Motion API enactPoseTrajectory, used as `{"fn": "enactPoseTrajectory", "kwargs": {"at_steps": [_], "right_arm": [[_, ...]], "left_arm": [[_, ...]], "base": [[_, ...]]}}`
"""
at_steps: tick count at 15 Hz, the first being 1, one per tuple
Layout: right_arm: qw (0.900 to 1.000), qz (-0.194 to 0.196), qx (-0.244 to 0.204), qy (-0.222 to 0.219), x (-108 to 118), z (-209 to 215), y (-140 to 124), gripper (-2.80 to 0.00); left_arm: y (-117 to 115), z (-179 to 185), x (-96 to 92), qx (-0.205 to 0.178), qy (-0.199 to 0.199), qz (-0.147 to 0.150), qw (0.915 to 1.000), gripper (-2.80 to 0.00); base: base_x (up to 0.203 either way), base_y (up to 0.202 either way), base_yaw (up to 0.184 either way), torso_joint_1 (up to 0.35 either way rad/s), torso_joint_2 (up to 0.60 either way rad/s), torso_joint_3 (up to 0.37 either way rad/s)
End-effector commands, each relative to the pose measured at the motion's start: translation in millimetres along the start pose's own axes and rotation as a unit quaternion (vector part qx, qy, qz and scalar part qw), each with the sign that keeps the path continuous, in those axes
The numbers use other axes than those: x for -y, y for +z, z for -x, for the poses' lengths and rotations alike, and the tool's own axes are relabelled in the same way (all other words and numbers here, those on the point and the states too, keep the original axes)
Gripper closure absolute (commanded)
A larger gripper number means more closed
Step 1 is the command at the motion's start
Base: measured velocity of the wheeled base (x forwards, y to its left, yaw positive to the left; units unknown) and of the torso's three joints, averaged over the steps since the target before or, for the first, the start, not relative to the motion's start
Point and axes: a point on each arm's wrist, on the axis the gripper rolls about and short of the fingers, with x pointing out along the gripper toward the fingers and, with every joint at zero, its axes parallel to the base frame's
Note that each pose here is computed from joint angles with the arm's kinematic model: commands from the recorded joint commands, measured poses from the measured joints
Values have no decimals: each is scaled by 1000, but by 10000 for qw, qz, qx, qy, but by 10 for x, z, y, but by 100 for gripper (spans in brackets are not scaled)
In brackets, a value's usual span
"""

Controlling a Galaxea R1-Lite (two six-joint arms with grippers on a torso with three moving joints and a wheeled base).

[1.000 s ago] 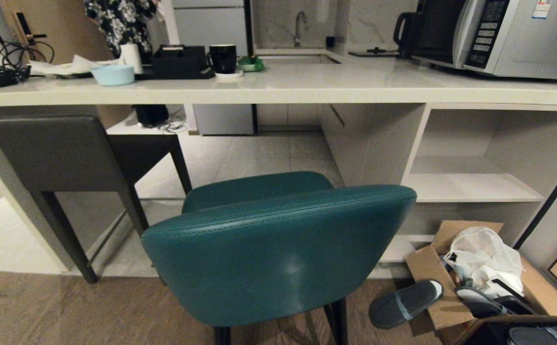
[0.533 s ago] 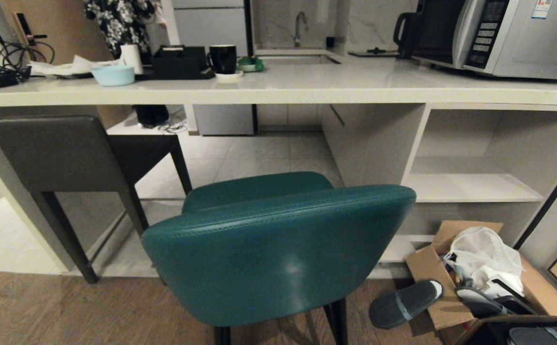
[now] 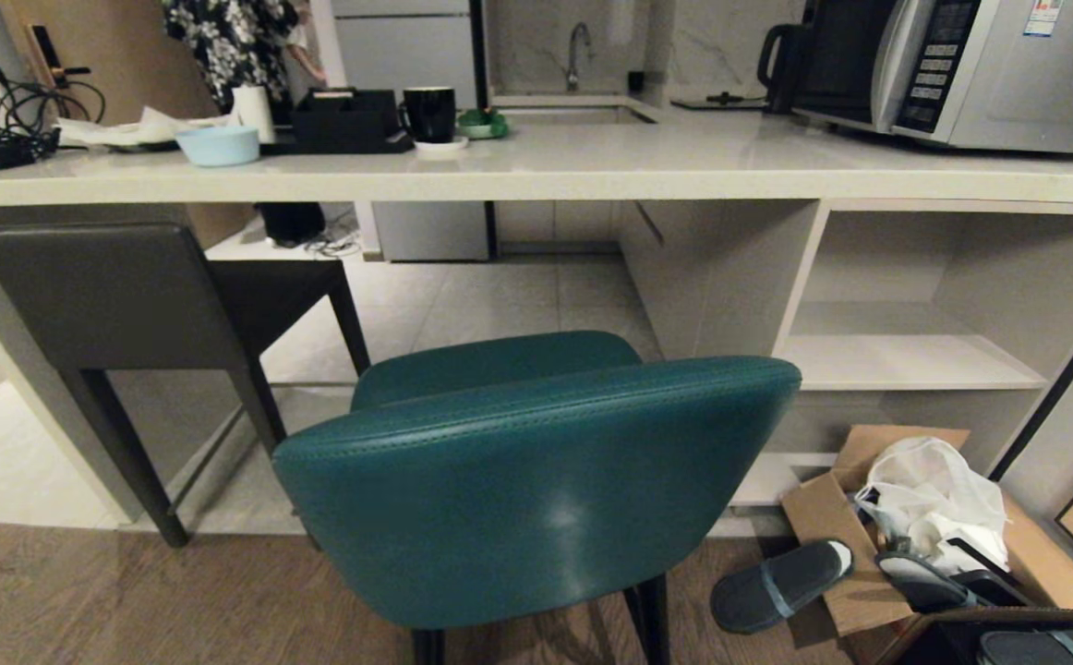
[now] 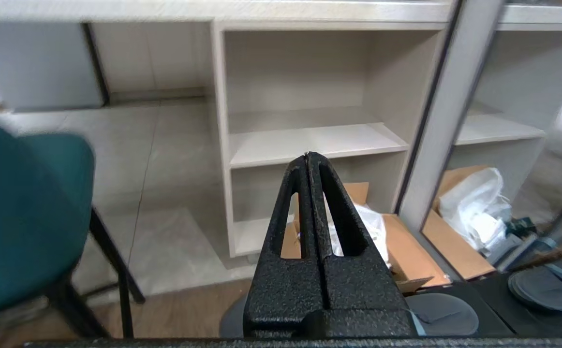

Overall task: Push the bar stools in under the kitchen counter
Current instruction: Pull the gray chair out from under the dining table

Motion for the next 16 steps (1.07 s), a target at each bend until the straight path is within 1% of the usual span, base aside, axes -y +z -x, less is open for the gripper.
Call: {"fn": "enactPoseTrajectory", "kwargs": {"at_steps": [1,2,3,4,6,8,9,10,11,12,13,15,16], "right_arm": [[9996,141,122,197,-12,143,-354,0],[9992,257,-3,305,-36,131,-530,0],[9987,320,-137,378,-56,99,-633,0],[9982,347,-178,458,-68,81,-686,0],[9970,365,-287,620,-94,42,-789,0],[9956,408,-486,690,-139,-41,-1042,0],[9952,407,-447,773,-164,-81,-1164,0],[9946,373,-393,885,-180,-99,-1229,0],[9934,223,-436,1032,-188,-97,-1241,0],[9917,34,-595,1142,-194,-92,-1267,0],[9886,-4,-892,1214,-200,-81,-1323,0],[9882,-17,-853,1270,-202,-83,-1316,0],[9883,-1,-853,1261,-202,-83,-1316,0]], "left_arm": [[-282,61,35,73,-99,-51,9999,0],[-358,42,54,-50,-156,-100,9998,0],[-418,28,68,-138,-188,-132,9996,0],[-454,13,79,-96,-206,-111,9997,0],[-455,2,98,92,-523,-49,9986,0],[-456,3,108,154,-741,-43,9971,0],[-465,1,119,163,-923,-38,9956,0],[-487,-3,133,178,-1125,-25,9935,0],[-523,-5,145,79,-1262,49,9920,0],[-556,-4,151,-93,-1314,114,9912,0],[-590,-1,157,-255,-1374,109,9901,0],[-597,-1,159,-300,-1392,145,9897,0],[-596,-1,159,-307,-1382,236,9897,0]], "base": [[0,0,0,0,0,0],[0,0,0,0,0,0],[0,0,0,0,0,0],[0,0,0,0,0,0],[0,0,0,0,0,0],[0,0,0,0,0,0],[0,0,0,0,0,0],[0,0,0,0,0,0],[0,0,0,0,0,0],[0,0,0,0,0,0],[0,0,0,0,0,0],[0,0,0,0,0,0],[0,0,0,0,0,0]]}}
